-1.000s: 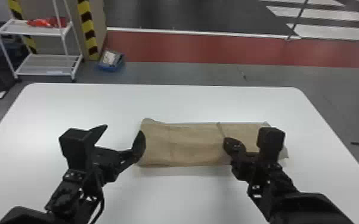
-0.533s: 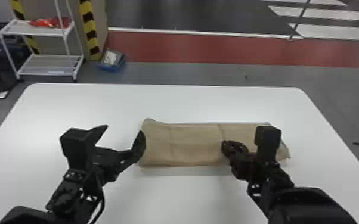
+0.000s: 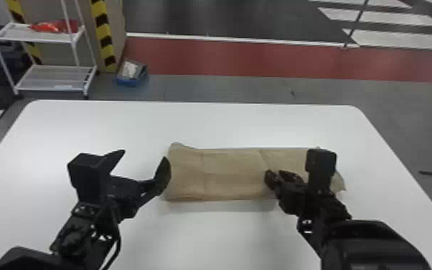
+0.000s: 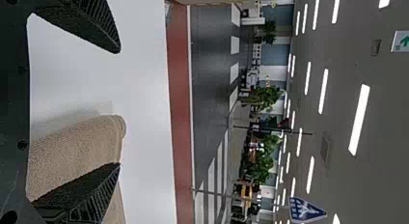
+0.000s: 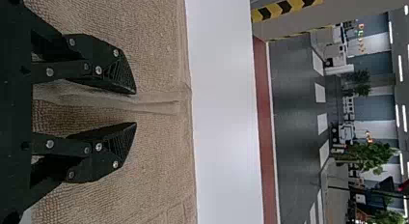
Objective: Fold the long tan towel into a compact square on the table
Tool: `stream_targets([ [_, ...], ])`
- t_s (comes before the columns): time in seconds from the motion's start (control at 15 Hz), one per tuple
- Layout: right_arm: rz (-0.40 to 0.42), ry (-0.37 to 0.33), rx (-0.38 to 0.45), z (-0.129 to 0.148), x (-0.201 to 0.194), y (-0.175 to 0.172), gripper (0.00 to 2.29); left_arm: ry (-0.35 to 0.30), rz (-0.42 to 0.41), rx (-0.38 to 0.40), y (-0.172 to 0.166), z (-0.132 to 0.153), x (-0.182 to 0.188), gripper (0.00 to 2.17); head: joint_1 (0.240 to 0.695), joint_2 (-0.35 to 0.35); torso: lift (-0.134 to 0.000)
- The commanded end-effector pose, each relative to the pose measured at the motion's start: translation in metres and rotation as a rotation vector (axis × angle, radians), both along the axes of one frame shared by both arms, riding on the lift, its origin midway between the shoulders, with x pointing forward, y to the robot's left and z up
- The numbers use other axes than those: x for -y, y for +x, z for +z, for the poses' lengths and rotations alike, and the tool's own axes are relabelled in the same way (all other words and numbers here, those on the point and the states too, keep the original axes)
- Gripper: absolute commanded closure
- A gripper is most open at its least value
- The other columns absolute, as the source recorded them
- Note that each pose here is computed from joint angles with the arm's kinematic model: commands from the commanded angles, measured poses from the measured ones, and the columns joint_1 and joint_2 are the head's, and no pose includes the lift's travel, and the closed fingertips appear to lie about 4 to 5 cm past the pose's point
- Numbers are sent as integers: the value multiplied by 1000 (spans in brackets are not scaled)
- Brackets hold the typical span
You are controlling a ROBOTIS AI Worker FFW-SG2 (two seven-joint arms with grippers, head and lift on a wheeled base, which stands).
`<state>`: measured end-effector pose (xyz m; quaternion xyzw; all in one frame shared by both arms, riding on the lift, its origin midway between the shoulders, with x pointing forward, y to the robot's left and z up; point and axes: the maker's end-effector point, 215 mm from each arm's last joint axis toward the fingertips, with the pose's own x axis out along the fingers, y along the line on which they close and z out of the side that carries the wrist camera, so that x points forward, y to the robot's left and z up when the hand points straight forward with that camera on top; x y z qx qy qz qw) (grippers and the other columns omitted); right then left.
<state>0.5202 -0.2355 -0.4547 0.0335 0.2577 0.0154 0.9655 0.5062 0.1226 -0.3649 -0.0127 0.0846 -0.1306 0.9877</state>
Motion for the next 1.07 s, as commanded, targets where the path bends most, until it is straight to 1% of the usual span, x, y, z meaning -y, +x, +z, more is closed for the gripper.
stream_targets([
  [0.0,0,-1,-10,1,0,2,775,1,-1,-4,0,-2,0,33,695,-121,-123],
  [0.13,5,-1,-18,2,-3,5,775,1,-1,-4,0,-2,0,33,695,-121,-123],
  [0.27,9,-8,-43,-1,-4,5,765,1,1,-2,0,-1,-1,33,695,-119,-123],
  [0.33,11,-8,-49,-2,-5,4,505,1,2,-2,0,-1,-2,33,695,-118,-123],
  [0.4,11,-8,-46,-1,-5,4,461,2,4,-3,0,-1,-3,33,695,-117,-123],
  [0.67,11,-9,-53,-3,-5,2,478,1,5,3,2,1,-3,33,695,-112,-123],
  [0.73,12,-7,-52,-2,-5,3,647,2,7,3,2,1,-4,33,695,-112,-123],
  [0.87,15,-7,-50,-1,-6,5,741,0,7,3,2,2,-5,33,695,-112,-123],
  [0.93,16,-4,-50,-1,-7,5,907,2,8,3,2,2,-6,33,695,-111,-123],
  [1.0,19,0,-50,-1,-9,5,940,2,9,4,2,2,-7,33,695,-110,-123],
])
